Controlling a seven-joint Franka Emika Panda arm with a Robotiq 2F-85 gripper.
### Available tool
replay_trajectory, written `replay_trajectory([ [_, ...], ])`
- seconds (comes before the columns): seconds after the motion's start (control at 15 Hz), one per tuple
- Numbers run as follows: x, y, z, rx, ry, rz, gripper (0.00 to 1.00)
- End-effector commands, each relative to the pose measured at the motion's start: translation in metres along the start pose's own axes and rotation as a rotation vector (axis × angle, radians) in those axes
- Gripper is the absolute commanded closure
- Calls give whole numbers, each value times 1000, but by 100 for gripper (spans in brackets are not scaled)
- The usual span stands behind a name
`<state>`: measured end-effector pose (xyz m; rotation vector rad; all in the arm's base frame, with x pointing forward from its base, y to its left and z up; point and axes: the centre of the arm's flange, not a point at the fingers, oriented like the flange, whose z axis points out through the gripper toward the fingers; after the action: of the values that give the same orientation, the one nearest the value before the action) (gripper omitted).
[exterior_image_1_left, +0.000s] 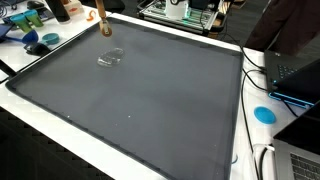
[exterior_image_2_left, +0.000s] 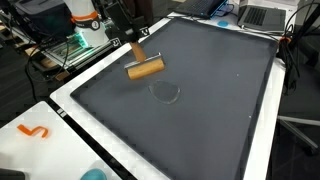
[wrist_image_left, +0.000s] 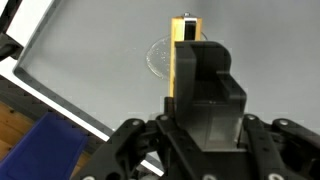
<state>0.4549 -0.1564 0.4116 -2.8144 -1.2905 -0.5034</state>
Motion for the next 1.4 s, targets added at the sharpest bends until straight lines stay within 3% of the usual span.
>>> replay_trajectory([
  [0.0, 27, -11, -10, 22, -52, -24, 76],
  [0.8, 112, -29, -18, 83, -200, -110, 76],
  [1.33, 145, -37, -30, 75, -286, -175, 76],
])
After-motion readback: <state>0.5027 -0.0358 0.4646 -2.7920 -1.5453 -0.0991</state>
